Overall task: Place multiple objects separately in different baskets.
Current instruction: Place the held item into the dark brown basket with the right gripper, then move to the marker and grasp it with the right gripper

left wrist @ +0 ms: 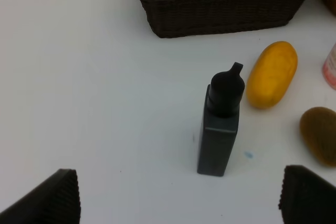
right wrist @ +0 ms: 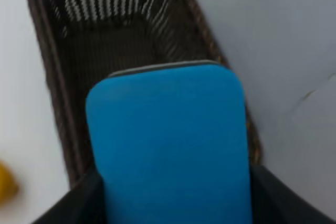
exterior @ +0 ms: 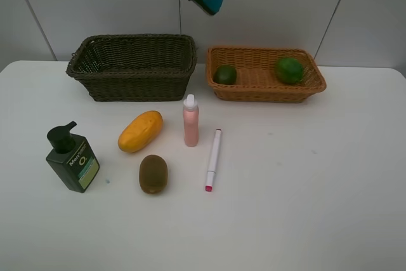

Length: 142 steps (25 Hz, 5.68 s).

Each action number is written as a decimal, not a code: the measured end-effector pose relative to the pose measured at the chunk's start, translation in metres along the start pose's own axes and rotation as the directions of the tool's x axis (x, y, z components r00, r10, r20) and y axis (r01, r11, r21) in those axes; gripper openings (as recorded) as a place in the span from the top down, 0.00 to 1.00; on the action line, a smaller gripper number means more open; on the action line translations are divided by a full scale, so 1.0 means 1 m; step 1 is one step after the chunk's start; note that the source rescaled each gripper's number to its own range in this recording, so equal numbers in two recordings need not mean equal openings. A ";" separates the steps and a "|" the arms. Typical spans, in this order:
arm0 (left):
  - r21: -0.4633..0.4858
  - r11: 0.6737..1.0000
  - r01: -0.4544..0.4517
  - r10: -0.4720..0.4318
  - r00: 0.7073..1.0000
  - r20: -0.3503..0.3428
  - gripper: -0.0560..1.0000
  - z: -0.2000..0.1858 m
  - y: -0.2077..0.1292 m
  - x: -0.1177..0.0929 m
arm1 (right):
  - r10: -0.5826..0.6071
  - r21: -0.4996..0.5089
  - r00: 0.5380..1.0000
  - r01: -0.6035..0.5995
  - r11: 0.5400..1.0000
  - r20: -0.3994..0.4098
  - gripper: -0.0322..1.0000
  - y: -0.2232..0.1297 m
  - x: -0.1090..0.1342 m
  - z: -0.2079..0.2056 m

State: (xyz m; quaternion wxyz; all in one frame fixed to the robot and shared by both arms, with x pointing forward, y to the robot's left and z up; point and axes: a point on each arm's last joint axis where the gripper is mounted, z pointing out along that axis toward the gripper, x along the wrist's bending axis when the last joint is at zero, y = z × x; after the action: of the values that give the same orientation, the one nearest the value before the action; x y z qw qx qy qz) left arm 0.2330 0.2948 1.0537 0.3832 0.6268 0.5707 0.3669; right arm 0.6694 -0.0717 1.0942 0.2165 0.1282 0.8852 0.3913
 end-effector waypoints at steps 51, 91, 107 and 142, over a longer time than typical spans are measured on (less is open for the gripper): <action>0.000 1.000 0.000 0.000 1.000 0.000 0.00 0.000 0.000 0.000 | 0.430 -0.099 0.901 -0.423 0.901 0.053 0.02 -0.061 0.042 0.158; 0.000 1.000 -0.001 0.001 1.000 -0.001 0.00 0.000 0.000 0.000 | 0.735 0.367 0.477 -0.872 0.325 0.482 0.15 -0.022 0.072 0.003; 0.000 1.000 -0.002 0.002 1.000 -0.003 0.00 0.000 0.000 0.000 | 0.661 0.415 0.399 -0.899 0.143 0.636 0.17 -0.070 0.116 -0.018; 0.000 1.000 -0.002 0.002 1.000 -0.003 0.00 0.000 0.000 0.000 | 0.716 0.434 0.343 -0.899 0.063 0.608 0.17 -0.135 0.177 0.056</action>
State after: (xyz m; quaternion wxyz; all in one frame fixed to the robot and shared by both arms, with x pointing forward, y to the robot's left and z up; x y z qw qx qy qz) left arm 0.2330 0.2950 1.0536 0.3820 0.6268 0.5708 0.3680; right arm 0.5341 -0.0551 0.9093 -0.0108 0.7193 0.6934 0.0411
